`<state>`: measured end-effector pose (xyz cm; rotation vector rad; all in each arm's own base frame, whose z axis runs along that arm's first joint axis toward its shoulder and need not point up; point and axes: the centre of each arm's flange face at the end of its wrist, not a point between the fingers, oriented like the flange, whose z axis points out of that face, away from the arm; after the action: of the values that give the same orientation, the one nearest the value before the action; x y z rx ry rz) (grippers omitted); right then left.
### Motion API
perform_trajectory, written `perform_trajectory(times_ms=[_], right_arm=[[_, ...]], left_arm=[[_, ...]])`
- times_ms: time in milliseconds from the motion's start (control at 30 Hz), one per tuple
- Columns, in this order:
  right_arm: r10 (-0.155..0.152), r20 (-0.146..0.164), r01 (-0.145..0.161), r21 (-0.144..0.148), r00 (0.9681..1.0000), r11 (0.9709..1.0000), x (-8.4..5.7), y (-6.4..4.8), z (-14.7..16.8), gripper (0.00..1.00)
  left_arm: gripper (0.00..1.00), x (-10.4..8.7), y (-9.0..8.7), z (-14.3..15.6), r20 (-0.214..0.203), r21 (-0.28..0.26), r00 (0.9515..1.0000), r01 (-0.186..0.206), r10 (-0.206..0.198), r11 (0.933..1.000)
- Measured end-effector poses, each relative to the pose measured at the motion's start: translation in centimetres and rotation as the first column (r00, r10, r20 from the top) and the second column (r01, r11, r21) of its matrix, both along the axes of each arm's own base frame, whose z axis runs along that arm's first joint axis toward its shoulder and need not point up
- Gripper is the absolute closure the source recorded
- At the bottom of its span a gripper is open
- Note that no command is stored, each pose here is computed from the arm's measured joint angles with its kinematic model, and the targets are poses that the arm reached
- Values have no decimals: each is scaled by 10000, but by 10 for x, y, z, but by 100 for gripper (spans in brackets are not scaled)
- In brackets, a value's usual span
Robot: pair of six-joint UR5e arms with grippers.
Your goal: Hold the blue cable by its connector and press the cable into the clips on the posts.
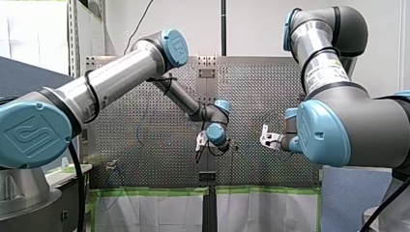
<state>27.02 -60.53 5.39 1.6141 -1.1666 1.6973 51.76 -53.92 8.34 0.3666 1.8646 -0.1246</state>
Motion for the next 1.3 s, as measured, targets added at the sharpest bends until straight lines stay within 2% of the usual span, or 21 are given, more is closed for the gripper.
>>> perform_trajectory(times_ms=[367,533,767,933,1300], right_arm=[[-67,15,66,181,10000,9998,-4,0,-1,100],[17,28,-17,228,10000,9997,-4,1,-1,100],[100,32,-101,278,9999,9996,-3,2,-2,100],[96,32,-96,288,9999,9995,-4,2,-2,100],[38,29,-39,304,10000,9995,-7,0,-2,100]], left_arm=[[0,-53,-41,11,47,-93,9994,356,-356,9993],[0,-74,-57,12,73,-75,9983,571,-571,9983],[0,-79,-60,12,61,-217,9988,485,-484,9986],[0,-80,-61,12,-46,-597,9994,343,-347,9976],[0,-76,-54,1,-71,-1395,10000,28,-39,9902]])
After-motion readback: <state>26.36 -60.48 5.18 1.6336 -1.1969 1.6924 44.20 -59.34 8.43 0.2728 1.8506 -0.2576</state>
